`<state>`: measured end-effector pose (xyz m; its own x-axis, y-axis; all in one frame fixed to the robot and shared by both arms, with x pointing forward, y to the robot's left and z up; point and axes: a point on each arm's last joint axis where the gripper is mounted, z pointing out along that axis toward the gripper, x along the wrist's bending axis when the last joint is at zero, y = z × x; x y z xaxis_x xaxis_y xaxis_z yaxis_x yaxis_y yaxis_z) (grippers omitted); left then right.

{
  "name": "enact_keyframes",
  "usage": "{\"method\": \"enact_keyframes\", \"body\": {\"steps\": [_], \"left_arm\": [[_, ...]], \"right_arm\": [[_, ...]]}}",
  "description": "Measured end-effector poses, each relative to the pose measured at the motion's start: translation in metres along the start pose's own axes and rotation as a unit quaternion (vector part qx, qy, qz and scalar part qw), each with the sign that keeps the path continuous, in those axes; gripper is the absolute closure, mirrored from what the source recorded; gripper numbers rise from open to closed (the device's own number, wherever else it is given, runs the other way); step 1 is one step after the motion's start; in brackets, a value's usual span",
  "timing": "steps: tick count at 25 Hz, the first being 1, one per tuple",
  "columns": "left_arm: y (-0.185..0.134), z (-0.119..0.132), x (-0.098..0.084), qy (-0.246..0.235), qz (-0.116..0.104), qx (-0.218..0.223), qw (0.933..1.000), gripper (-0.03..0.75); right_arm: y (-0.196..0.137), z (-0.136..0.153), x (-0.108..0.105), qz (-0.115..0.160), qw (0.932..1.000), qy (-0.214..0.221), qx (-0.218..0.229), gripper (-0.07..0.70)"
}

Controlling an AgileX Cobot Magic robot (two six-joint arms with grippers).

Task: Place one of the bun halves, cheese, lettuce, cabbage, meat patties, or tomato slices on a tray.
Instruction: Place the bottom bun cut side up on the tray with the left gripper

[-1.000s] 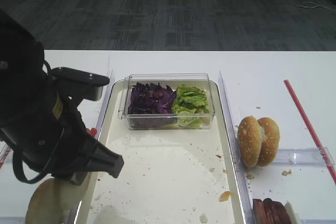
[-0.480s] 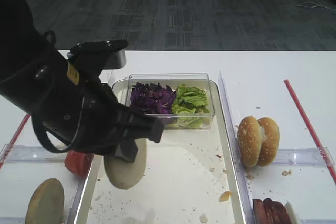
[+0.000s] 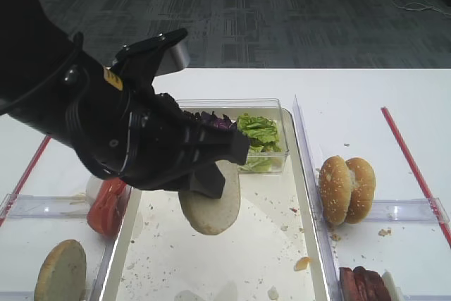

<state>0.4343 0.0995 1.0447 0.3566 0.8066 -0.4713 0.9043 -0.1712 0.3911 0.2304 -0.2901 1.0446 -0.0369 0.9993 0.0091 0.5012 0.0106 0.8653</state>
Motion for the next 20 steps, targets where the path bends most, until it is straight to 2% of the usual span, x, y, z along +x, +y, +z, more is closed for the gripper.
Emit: {"method": "enact_keyframes", "body": {"steps": [4, 11, 16, 20], "left_arm": [[0.007, 0.01, 0.011, -0.013, -0.018, 0.012, 0.9997, 0.617], [0.016, 0.042, 0.032, -0.05, -0.047, 0.049, 0.9964, 0.617], [0.017, 0.066, 0.052, -0.038, -0.068, 0.081, 0.9937, 0.619], [0.016, 0.077, 0.063, -0.033, -0.071, 0.094, 0.9925, 0.62]], "right_arm": [[0.0, 0.0, 0.0, 0.0, 1.0, 0.0, 0.0, 0.041], [0.0, 0.0, 0.0, -0.001, 1.0, 0.0, 0.0, 0.041], [0.0, 0.0, 0.0, -0.001, 1.0, 0.0, 0.0, 0.041], [0.0, 0.0, 0.0, -0.001, 1.0, 0.0, 0.0, 0.041]]}}
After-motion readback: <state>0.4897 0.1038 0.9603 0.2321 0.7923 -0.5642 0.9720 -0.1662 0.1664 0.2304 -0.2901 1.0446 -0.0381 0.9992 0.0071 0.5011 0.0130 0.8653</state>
